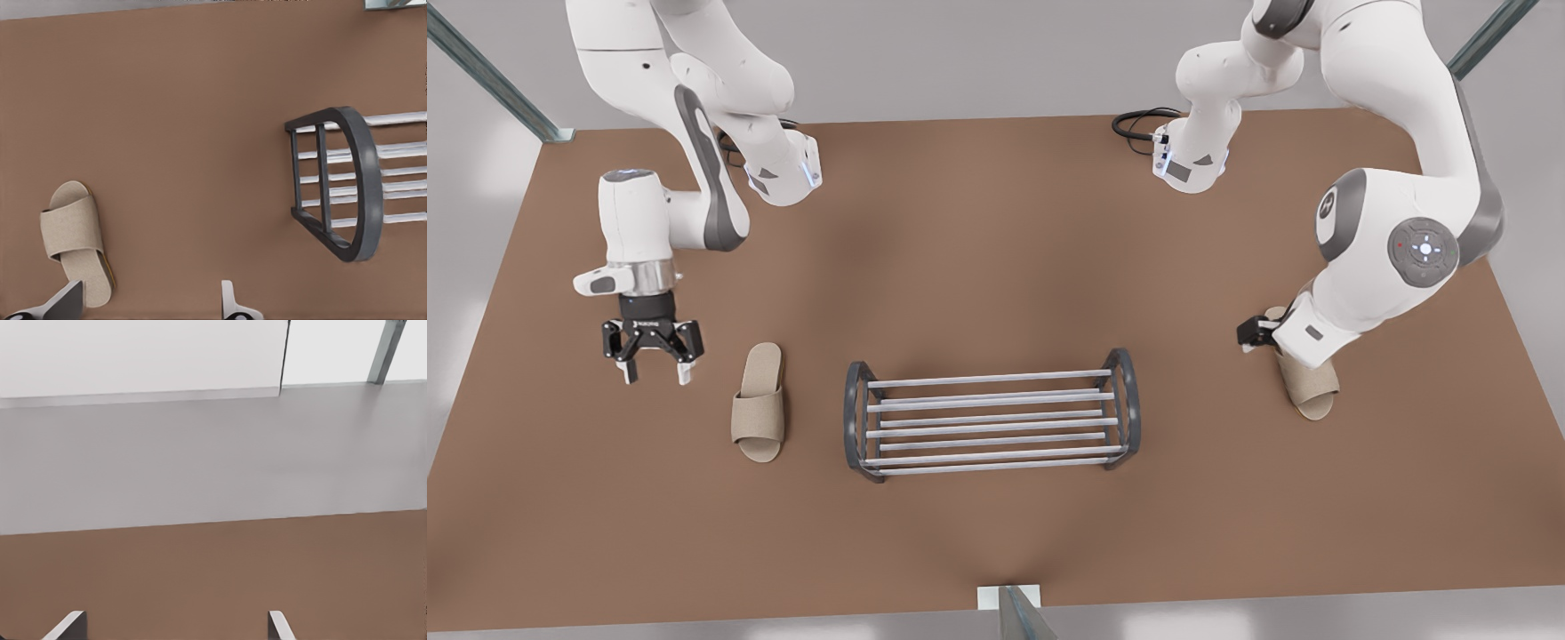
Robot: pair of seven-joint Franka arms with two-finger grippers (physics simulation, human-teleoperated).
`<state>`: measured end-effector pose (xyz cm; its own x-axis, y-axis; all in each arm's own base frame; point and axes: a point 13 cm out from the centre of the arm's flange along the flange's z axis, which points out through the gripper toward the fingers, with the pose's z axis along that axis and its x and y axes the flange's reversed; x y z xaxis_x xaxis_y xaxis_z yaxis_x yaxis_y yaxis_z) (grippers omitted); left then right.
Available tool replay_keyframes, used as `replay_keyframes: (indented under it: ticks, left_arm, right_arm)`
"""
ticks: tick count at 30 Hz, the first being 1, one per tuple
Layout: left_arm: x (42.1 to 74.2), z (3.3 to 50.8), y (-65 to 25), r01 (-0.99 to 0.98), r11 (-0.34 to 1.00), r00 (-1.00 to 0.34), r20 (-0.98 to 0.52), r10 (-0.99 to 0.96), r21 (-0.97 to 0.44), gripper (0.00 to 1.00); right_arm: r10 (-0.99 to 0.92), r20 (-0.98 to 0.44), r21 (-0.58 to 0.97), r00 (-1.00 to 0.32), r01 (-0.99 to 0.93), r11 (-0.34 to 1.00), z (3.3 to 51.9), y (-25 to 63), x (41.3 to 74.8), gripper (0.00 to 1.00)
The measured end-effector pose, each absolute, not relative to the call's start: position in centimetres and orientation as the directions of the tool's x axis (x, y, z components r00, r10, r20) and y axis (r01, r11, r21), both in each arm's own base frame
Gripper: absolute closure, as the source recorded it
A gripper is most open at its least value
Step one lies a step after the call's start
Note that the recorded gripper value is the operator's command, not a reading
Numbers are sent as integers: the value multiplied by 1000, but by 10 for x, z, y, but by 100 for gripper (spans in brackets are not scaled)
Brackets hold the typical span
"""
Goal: Place the right shoe on the shoe rack with the right arm, and place the left shoe on the shoe rack with the left arm
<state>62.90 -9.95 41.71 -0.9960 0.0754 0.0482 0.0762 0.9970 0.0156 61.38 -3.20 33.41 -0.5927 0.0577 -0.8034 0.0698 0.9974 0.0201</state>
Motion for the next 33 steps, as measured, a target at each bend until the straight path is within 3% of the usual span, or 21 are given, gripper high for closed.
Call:
replay_keyframes:
  ticks: [6,11,14,16,17,19,24,33]
  left_arm:
    - [620,426,-85,77,994,-996,50,73,81,0]
    - [608,375,-57,74,991,-991,115,62,109,0]
    - [562,322,-12,47,988,-997,62,38,148,0]
    - [514,241,4,57,987,-998,23,55,148,0]
    - [489,206,10,59,988,-998,-17,62,141,0]
    - [469,182,24,37,991,-984,-170,59,131,0]
    - [480,179,65,-48,995,-896,-444,-4,87,0]
    - [476,133,118,-160,987,-847,-514,-136,2,0]
  right_arm:
    - [88,-765,32,-638,99,995,276,-47,601,0]
    - [138,-687,41,-714,152,988,206,-73,573,0]
    - [142,-674,42,-725,154,987,194,-74,568,0]
    - [144,-658,43,-739,154,987,182,-73,562,0]
    - [144,-652,44,-744,152,987,177,-71,560,0]
    - [136,-636,43,-759,141,989,169,-63,549,0]
    - [135,-585,58,-800,125,991,134,-46,537,0]
    - [139,-542,76,-829,116,990,104,-30,533,0]
